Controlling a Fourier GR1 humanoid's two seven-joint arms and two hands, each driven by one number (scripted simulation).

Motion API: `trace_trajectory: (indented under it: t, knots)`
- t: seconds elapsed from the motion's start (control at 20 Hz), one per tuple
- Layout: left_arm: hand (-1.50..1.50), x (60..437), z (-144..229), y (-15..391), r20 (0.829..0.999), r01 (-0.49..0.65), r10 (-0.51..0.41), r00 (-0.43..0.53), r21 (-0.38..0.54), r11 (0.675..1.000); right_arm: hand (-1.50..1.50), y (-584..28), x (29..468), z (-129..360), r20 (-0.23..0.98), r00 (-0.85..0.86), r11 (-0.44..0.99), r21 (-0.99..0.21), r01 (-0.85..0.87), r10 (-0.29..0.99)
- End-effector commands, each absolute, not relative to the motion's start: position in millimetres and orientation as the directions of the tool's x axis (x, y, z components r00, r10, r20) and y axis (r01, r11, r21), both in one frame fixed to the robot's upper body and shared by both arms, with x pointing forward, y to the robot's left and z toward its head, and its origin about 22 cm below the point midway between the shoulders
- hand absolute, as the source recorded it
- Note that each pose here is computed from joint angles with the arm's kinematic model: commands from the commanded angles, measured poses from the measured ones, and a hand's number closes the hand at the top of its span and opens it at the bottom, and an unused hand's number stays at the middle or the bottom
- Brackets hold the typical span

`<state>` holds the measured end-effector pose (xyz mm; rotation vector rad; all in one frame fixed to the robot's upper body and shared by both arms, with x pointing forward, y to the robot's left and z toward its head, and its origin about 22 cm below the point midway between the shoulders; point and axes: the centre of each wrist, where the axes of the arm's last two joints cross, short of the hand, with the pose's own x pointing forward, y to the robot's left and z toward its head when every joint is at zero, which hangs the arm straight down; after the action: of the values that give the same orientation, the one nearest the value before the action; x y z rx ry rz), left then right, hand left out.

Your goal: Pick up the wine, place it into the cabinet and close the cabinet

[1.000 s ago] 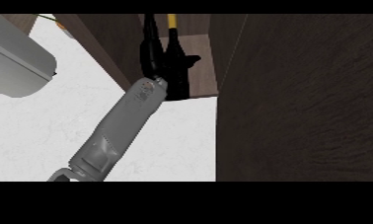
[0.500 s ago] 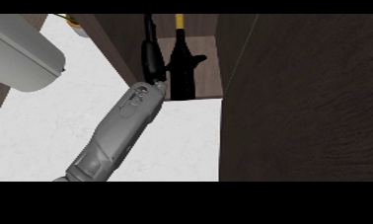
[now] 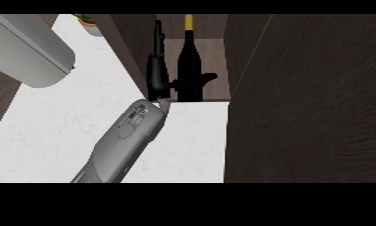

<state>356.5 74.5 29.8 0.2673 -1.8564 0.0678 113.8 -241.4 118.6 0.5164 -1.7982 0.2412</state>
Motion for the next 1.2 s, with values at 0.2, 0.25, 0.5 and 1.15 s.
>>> trace_trajectory:
  t: [0.2, 0.25, 0.5, 1.15]
  knots:
    - [-1.5, 317.1, 53.9, 71.7, 0.949, -0.095, -0.004, -0.314, -0.027, 0.995, -1.5, -248.4, 96.9, 163.0, 0.941, -0.29, 0.896, 0.029, -0.444, -0.175]
    - [-1.5, 298.8, 50.6, 68.8, 0.952, -0.097, 0.027, -0.306, -0.059, 0.994, -1.5, -244.3, 91.0, 160.7, 0.946, -0.273, 0.899, 0.04, -0.436, -0.175]
    - [-1.5, 253.8, 34.5, 86.3, 0.954, -0.063, 0.027, -0.3, -0.047, 0.997, -1.5, -244.3, 103.5, 156.2, 0.948, -0.288, 0.91, 0.005, -0.414, -0.136]
    - [-1.5, 208.3, 46.4, 170.5, 0.948, 0.028, 0.071, -0.31, -0.065, 0.997, 1.5, -249.3, 90.3, 158.1, 0.959, -0.262, 0.876, -0.036, -0.481, -0.104]
